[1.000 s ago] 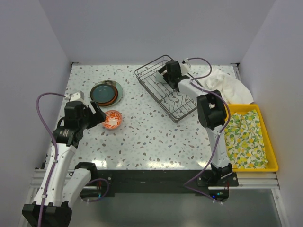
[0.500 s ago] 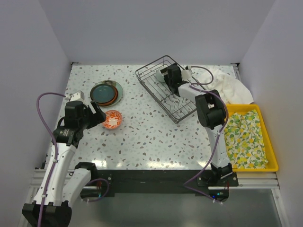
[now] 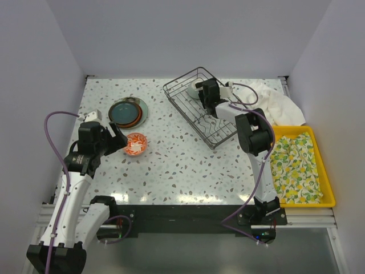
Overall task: Unload the mixed dishes from the dish rack
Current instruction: Pick up the bowl from the dish rack.
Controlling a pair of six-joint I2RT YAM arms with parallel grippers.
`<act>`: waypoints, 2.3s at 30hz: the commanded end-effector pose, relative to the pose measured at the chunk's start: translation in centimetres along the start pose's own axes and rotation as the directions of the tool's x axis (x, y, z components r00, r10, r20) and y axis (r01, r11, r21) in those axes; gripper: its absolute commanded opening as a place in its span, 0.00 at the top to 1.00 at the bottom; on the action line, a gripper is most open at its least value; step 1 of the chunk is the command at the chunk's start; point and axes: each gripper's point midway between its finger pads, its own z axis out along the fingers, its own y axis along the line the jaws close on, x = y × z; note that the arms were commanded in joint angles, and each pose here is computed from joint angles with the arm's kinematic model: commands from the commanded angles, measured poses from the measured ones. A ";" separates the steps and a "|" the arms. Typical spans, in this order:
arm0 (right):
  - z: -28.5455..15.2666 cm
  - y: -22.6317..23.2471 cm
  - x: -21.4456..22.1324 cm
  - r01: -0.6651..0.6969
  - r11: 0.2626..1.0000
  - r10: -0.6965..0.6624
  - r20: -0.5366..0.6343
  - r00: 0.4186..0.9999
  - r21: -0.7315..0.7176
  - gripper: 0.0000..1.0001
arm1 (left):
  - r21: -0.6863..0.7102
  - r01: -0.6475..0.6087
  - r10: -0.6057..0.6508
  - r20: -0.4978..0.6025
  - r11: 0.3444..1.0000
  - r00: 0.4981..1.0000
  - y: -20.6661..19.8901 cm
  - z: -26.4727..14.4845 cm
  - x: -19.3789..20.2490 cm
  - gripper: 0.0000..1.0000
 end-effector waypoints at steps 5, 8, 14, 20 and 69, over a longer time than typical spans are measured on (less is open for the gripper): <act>1.2 -3.0 -1.1 -0.031 0.998 0.029 0.042 0.999 0.063 0.30 | 0.030 0.010 -0.012 0.054 1.000 0.998 -1.0 -0.3 -1.6 0.17; 1.0 -2.6 -1.1 -0.037 0.998 0.036 0.039 0.999 0.044 0.39 | 0.033 0.010 -0.012 0.057 0.999 0.998 -1.1 -0.3 -1.7 0.17; 0.2 -0.4 -1.4 -0.039 0.999 0.039 0.023 0.999 -0.022 0.53 | 0.036 0.012 -0.014 0.059 0.999 0.998 -1.1 -0.3 -1.7 0.17; -1.3 1.8 -1.9 -0.037 0.995 0.038 0.007 0.999 -0.092 0.63 | 0.043 0.011 -0.013 0.059 0.999 0.998 -1.2 -0.2 -1.6 0.17; -11.3 10.4 -4.0 0.383 0.839 -0.425 -0.026 0.905 -0.385 0.86 | 0.116 0.028 -0.036 0.071 0.993 0.997 -2.3 -0.4 -1.5 0.17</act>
